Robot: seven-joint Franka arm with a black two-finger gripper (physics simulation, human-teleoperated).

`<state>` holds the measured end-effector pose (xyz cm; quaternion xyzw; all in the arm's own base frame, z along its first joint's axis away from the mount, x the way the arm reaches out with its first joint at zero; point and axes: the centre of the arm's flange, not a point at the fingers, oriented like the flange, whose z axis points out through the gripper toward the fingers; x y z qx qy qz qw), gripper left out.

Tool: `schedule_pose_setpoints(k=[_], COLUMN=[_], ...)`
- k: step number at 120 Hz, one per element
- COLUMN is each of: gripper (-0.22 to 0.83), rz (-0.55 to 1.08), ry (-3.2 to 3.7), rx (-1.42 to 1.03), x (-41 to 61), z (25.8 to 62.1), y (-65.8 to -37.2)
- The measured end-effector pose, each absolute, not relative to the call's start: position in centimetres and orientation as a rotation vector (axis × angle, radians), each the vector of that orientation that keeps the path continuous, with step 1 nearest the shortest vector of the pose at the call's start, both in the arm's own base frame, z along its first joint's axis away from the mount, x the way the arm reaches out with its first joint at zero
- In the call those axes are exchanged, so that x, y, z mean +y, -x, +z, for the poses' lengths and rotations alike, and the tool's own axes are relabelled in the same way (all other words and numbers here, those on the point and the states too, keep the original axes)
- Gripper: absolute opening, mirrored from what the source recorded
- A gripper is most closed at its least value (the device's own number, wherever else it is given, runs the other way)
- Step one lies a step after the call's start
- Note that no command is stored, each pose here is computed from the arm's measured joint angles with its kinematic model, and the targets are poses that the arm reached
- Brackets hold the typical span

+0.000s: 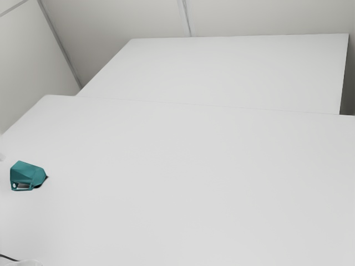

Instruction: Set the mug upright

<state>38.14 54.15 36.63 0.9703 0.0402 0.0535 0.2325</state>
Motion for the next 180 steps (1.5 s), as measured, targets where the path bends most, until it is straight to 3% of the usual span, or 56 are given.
schedule_pose_setpoints(k=[43, 76, 136, 180], gripper=[0.61, 0.61, 0.61, 0.61], rz=[0.115, 0.139, 0.293, 0.409], ry=[-2.621, -2.649, -2.550, -2.413], rx=[0.082, -0.018, -0.091, -0.055], x=[57.0, 57.9, 57.8, 57.6], z=[32.6, 32.2, 29.9, 29.5], y=[-36.7, -38.6, -40.4, -39.3])
